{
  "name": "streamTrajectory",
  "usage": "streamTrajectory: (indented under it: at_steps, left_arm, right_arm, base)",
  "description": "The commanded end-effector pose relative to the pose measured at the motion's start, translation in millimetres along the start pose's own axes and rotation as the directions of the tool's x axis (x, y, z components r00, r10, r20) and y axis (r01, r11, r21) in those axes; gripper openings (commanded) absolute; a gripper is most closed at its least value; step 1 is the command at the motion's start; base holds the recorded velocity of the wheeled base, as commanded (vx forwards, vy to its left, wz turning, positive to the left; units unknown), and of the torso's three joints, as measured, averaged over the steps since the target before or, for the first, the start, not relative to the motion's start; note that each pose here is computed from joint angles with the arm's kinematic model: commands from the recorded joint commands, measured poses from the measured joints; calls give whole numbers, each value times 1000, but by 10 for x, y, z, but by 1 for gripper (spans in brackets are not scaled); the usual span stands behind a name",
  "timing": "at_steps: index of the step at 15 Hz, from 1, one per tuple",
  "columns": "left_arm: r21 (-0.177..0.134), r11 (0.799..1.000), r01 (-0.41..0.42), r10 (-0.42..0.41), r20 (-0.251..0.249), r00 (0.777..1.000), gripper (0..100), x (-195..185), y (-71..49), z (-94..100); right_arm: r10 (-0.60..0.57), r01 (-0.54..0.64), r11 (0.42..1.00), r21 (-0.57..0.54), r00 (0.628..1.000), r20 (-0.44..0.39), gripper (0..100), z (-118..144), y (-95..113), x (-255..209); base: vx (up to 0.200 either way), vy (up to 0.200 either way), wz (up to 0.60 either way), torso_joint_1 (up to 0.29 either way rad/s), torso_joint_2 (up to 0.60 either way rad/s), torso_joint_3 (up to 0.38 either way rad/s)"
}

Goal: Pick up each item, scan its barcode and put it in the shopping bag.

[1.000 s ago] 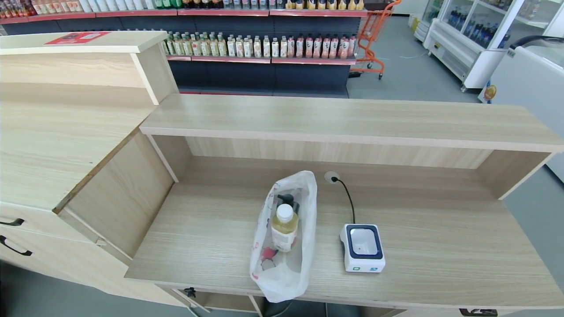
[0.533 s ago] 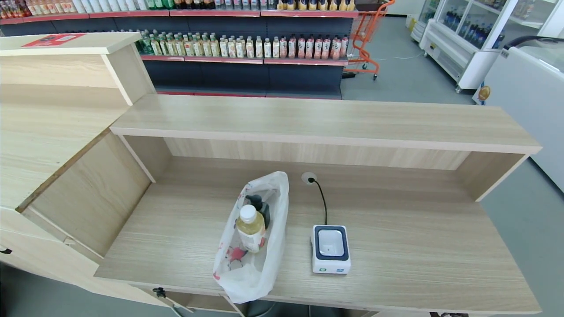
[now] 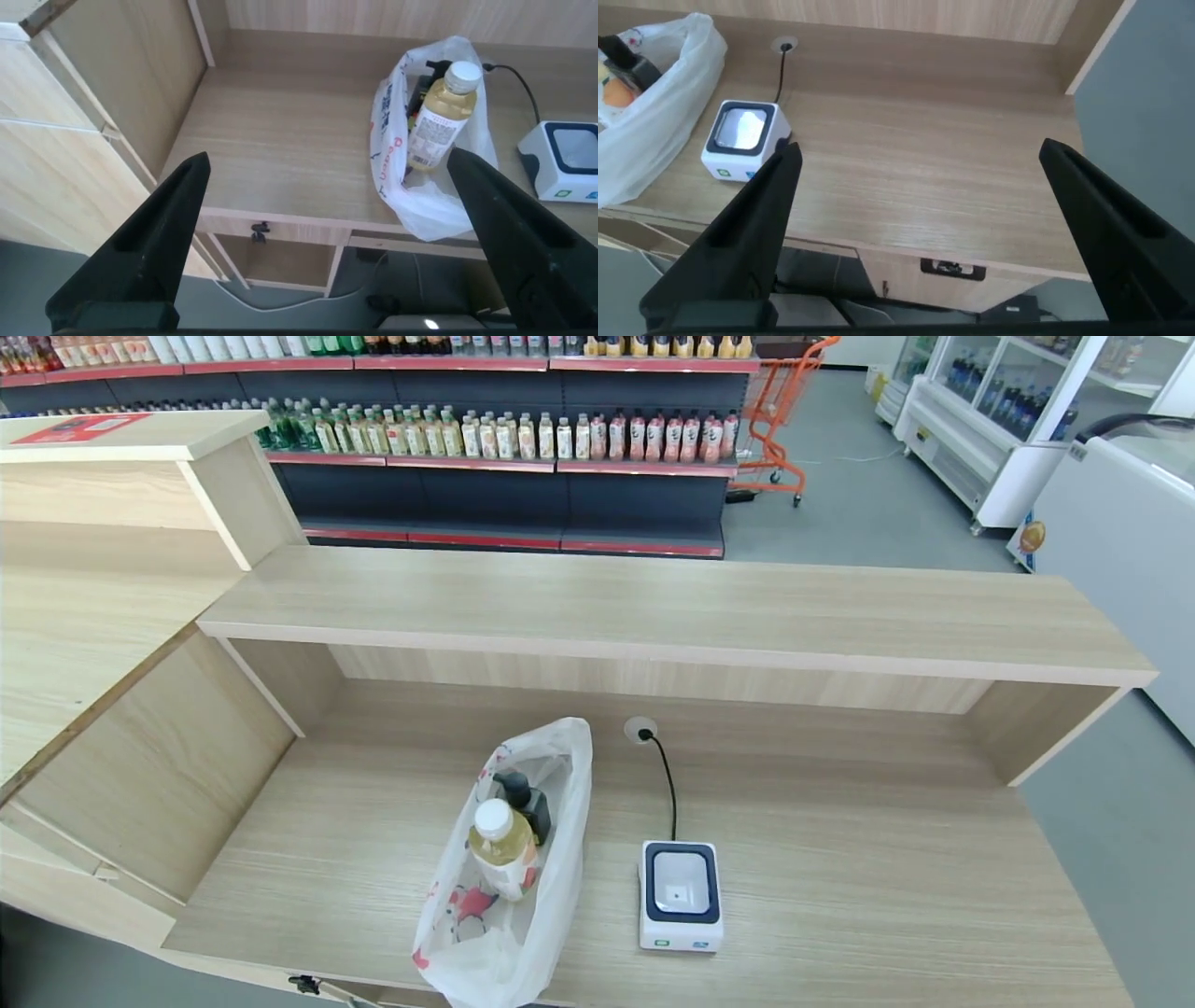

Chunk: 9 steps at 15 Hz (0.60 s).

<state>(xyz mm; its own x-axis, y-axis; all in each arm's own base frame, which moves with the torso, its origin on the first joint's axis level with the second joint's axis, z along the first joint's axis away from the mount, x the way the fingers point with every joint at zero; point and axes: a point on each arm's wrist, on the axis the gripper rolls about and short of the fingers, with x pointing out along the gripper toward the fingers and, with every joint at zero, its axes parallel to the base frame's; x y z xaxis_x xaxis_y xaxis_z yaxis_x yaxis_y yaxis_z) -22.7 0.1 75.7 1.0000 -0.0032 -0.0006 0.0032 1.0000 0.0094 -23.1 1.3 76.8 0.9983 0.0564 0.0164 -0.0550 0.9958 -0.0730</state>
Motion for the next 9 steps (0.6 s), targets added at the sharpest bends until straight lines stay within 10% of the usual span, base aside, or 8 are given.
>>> streamTrajectory:
  at_steps: [1, 9]
  left_arm:
    - [0, 1000, 0, 0, 1, 1000, 100, 0, 0, 0]
    - [0, 1000, 0, 0, 1, 1000, 100, 0, 0, 0]
  right_arm:
    - [2, -2, 1000, -4, 1000, -4, 0, -1, 0, 2]
    - [1, -1, 1000, 8, 1000, -4, 0, -1, 0, 2]
  base:
    - [0, 0, 0, 0, 0, 0]
    - [0, 0, 0, 0, 0, 0]
